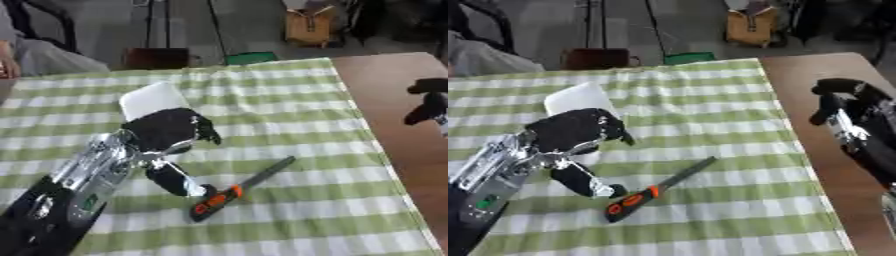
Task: Pick up objects on the table and place them in the box.
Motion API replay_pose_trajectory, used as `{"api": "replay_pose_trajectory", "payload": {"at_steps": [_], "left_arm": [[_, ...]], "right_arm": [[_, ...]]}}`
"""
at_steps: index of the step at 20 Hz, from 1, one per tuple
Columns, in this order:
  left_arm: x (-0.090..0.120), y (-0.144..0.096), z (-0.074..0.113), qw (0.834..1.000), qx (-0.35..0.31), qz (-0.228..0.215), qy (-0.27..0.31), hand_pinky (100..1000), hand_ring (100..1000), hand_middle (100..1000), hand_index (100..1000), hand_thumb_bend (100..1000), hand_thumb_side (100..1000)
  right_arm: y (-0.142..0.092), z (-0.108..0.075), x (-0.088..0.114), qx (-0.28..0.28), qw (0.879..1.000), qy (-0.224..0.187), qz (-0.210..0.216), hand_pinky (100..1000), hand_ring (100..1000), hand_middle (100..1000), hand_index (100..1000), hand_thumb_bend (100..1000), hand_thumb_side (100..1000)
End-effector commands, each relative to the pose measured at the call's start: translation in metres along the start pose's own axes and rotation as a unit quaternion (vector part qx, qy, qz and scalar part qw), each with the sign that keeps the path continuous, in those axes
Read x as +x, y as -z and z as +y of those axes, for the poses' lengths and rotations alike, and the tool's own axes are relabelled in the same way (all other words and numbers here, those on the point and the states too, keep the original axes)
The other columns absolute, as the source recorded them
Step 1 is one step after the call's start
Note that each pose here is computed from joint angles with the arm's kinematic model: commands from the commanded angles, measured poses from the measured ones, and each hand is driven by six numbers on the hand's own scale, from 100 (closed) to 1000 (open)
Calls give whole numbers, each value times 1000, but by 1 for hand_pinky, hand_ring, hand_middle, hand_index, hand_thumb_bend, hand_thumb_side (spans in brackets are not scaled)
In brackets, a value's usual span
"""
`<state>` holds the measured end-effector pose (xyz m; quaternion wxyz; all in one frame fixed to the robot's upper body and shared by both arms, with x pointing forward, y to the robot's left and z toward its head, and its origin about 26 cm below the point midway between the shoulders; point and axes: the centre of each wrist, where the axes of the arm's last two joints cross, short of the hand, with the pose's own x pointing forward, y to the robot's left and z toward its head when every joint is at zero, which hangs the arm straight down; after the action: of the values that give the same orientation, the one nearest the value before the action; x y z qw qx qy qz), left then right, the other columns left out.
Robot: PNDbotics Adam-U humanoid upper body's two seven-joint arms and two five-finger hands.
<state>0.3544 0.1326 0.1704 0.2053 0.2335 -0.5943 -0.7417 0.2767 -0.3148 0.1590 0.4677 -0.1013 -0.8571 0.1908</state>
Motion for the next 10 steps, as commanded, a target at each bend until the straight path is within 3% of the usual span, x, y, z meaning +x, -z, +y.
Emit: {"api": "replay_pose_trajectory", "payload": {"at_steps": [1,10], "left_arm": [[2,3,8,1000,-6,-10,12,920,812,641,807,570,590],[1,12,-12,997,-62,-11,37,962,801,619,785,581,604]], "right_arm": [[2,-3,8,4,1000,-8,-14,548,521,699,780,246,583],[2,-3,8,4,1000,-8,-14,548,521,700,780,245,583]]}}
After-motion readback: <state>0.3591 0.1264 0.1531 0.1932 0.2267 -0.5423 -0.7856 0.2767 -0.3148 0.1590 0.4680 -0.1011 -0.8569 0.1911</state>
